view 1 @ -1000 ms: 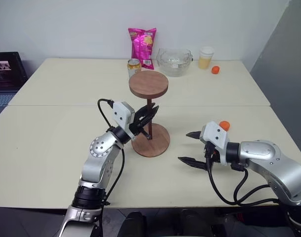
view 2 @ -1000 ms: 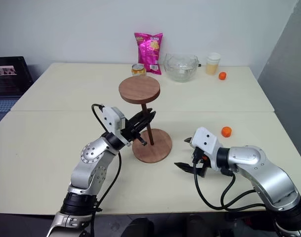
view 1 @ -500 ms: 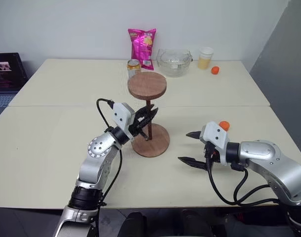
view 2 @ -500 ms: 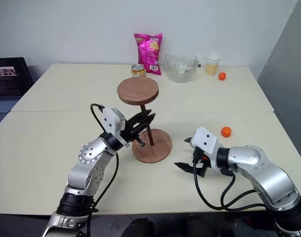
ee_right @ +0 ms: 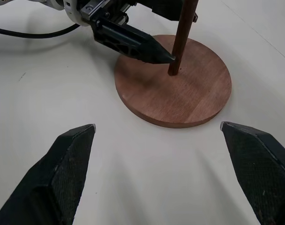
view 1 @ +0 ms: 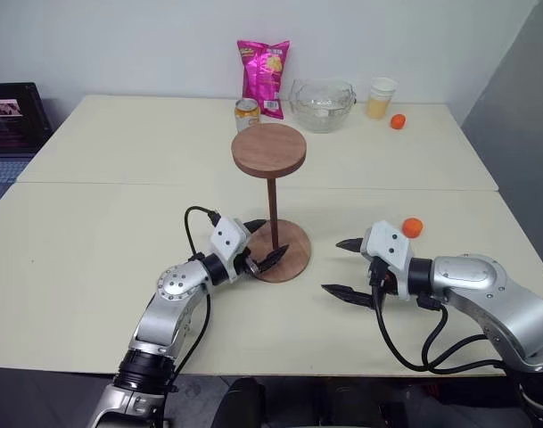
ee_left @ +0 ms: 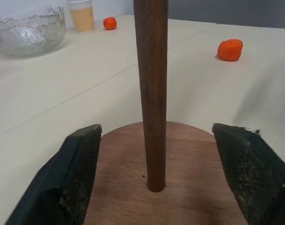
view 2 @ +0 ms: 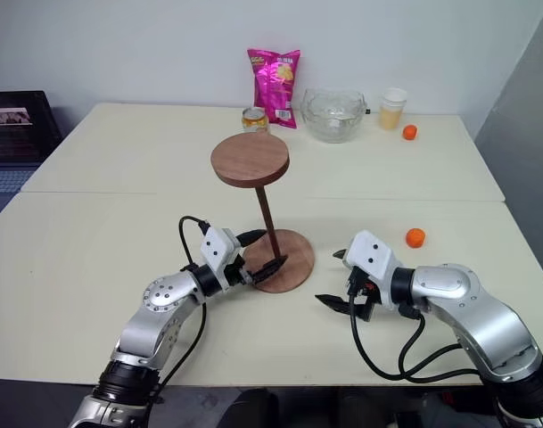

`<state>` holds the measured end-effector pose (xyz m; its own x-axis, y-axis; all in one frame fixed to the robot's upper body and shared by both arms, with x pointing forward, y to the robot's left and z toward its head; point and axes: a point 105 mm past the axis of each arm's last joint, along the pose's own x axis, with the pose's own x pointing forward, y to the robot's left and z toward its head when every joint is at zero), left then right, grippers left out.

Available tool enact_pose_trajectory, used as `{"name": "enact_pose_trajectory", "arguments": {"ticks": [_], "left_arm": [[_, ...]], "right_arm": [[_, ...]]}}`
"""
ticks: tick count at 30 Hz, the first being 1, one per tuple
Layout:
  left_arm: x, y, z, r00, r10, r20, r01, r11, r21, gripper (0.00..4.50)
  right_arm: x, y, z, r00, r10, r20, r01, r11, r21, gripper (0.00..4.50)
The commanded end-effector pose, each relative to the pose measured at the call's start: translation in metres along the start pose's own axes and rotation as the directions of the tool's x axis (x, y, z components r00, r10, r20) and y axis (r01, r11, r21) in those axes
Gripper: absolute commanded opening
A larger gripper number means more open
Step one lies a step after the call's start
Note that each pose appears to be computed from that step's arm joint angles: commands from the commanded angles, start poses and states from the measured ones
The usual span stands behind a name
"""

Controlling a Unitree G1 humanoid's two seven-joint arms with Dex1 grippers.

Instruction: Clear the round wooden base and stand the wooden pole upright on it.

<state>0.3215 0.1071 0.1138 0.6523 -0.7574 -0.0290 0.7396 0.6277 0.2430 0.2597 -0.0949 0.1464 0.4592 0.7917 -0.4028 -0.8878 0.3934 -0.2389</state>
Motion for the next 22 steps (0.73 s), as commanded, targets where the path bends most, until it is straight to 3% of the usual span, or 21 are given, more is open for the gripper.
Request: {"name": "enact_pose_trajectory", "arguments": {"ticks": [1, 10, 17, 22], "left_arm": [[-0.016, 0.012, 0.020, 1.000, 0.010, -0.007, -0.009, 0.996, 0.093, 3.89], [-0.086, 0.020, 0.017, 0.958, -0.006, -0.285, 0.063, 0.980, 0.190, 3.89], [-0.136, 0.042, 0.019, 0.929, 0.119, -0.350, -0.071, 0.987, 0.146, 3.89], [-0.149, 0.040, 0.012, 0.926, 0.138, -0.352, -0.102, 0.988, 0.120, 3.89]], "right_arm": [[-0.005, 0.000, 0.008, 1.000, -0.010, 0.027, 0.012, 0.998, -0.056, 4.50], [-0.019, -0.005, 0.006, 0.996, 0.003, 0.085, 0.006, 0.995, -0.098, 4.50], [-0.039, -0.021, 0.000, 0.992, 0.014, 0.124, 0.000, 0.994, -0.113, 4.50], [-0.044, -0.030, -0.001, 0.991, 0.030, 0.127, -0.014, 0.992, -0.125, 4.50]]}}
